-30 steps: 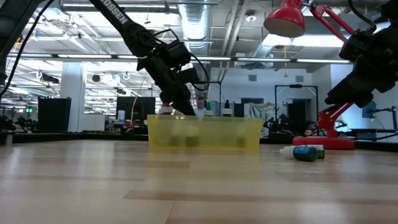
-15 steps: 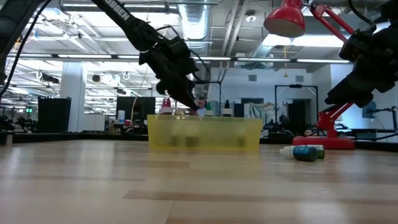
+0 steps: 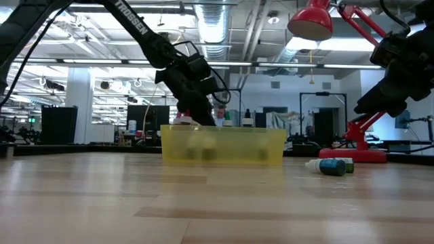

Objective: Pick & Place food coloring
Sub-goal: Put the small white food coloring in the bin

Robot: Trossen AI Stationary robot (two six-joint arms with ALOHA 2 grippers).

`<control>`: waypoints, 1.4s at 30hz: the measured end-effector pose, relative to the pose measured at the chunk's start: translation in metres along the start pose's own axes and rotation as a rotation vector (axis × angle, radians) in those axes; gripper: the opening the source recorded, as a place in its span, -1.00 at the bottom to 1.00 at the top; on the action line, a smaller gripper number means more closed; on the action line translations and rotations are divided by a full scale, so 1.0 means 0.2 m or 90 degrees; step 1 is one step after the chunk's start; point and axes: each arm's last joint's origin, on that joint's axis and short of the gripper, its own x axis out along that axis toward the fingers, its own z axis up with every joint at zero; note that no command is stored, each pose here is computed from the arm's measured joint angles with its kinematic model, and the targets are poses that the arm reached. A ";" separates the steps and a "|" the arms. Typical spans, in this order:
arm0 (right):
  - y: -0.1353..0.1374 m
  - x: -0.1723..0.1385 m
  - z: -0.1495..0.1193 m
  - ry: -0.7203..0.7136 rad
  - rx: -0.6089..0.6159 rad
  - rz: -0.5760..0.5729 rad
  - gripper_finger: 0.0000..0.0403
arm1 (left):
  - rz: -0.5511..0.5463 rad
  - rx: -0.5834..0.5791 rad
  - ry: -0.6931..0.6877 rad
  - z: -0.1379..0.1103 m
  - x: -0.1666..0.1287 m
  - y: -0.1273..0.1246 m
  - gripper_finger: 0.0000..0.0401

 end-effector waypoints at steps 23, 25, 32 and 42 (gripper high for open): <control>0.00 0.00 0.00 0.000 0.000 0.000 -0.39 | 0.103 -0.173 0.077 0.08 0.02 -0.12 -0.52; 0.00 0.00 0.00 0.000 0.000 0.000 -0.39 | 0.137 -0.182 0.094 0.12 0.02 -0.14 -0.51; 0.00 0.00 0.00 0.000 0.000 0.000 -0.39 | 0.233 -0.251 0.120 0.18 0.04 -0.21 -0.51; 0.00 0.00 0.00 0.000 0.000 0.000 -0.39 | 0.249 -0.261 0.115 0.23 0.01 -0.27 -0.51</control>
